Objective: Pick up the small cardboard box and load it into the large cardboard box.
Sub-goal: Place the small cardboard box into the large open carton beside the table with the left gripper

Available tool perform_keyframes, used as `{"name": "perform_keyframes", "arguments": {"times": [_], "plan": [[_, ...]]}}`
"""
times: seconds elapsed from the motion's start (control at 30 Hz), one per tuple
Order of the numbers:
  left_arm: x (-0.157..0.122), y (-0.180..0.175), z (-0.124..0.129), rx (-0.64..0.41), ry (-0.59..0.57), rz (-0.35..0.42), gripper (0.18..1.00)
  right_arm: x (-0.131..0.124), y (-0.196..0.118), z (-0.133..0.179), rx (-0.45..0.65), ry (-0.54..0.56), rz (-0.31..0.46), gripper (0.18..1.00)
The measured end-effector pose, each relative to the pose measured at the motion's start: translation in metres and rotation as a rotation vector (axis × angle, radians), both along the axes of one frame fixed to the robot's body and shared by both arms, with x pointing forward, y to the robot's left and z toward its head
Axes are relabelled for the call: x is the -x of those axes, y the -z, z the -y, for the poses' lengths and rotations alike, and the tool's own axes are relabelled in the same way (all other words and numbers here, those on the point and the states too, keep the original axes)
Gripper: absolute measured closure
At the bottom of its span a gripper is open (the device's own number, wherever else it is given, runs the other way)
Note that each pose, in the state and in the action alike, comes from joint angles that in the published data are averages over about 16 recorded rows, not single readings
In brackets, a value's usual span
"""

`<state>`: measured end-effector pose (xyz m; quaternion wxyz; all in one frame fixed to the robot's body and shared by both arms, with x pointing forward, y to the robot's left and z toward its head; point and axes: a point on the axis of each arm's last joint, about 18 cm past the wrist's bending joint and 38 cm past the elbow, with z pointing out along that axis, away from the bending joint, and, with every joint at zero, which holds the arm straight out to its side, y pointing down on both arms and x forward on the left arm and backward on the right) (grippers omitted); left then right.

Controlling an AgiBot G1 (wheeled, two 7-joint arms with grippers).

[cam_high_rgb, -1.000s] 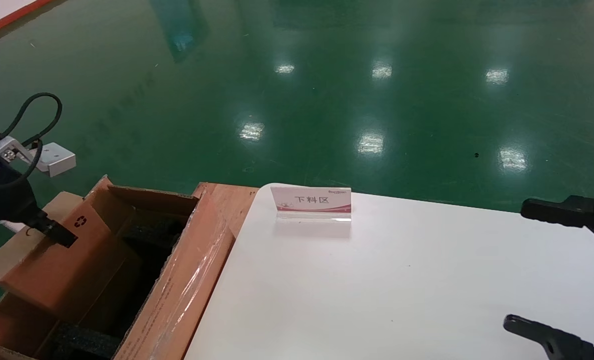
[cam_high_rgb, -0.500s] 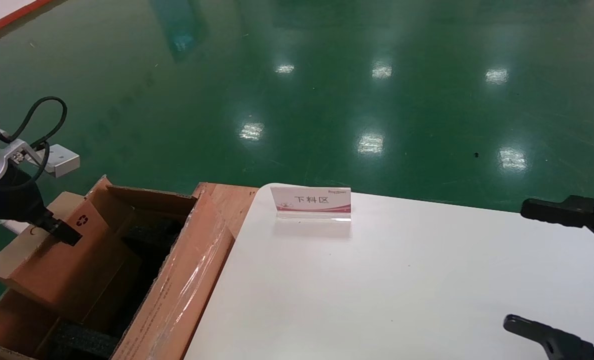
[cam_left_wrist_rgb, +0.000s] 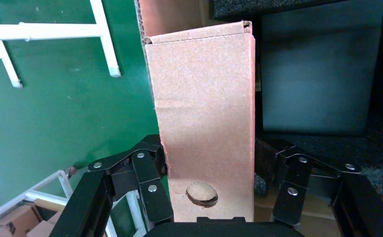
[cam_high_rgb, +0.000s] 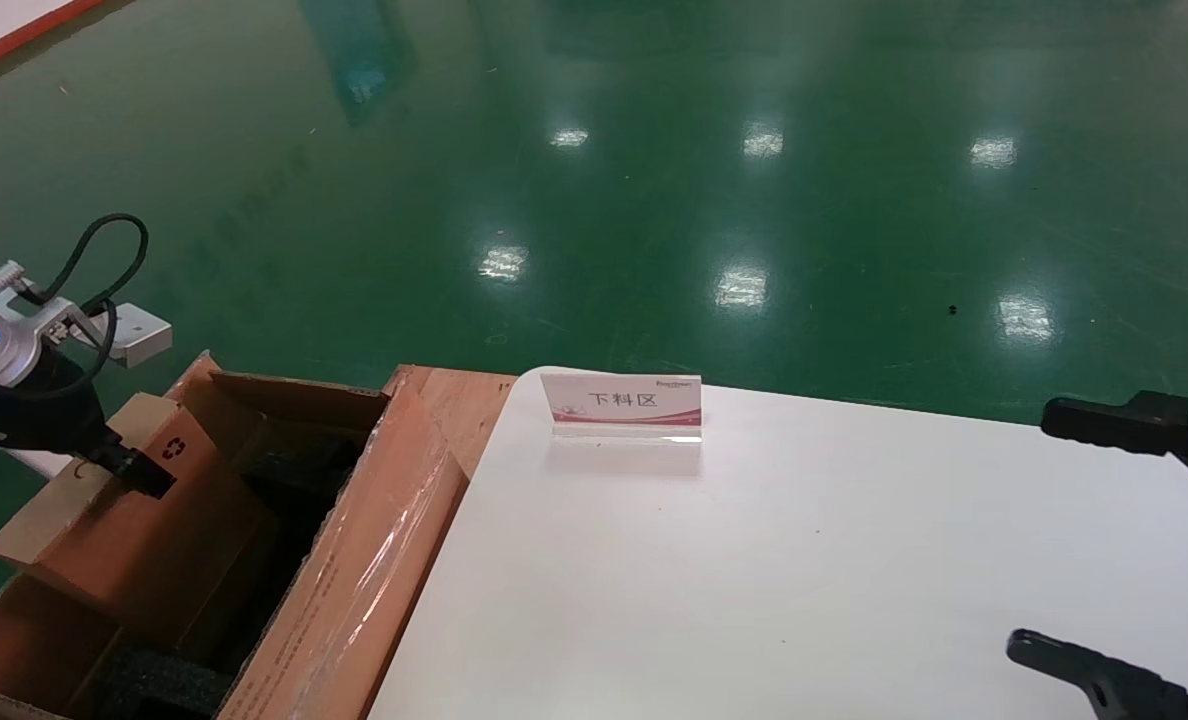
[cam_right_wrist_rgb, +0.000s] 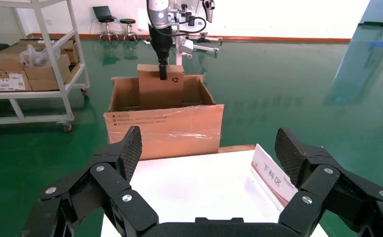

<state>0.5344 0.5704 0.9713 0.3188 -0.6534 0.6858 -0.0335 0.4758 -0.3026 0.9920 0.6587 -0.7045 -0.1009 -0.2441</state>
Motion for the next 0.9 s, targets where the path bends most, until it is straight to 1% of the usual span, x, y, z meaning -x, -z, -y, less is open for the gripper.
{"name": "perform_keyframes", "arguments": {"times": [0.47, 0.9], "plan": [[-0.003, 0.02, -0.009, 0.011, -0.025, -0.023, 0.845, 0.0, 0.0, 0.0, 0.0, 0.0, 0.0, 0.178], [-0.004, 0.024, -0.01, 0.017, -0.025, -0.032, 0.828, 0.0, 0.0, 0.0, 0.0, 0.0, 0.0, 0.178]]}}
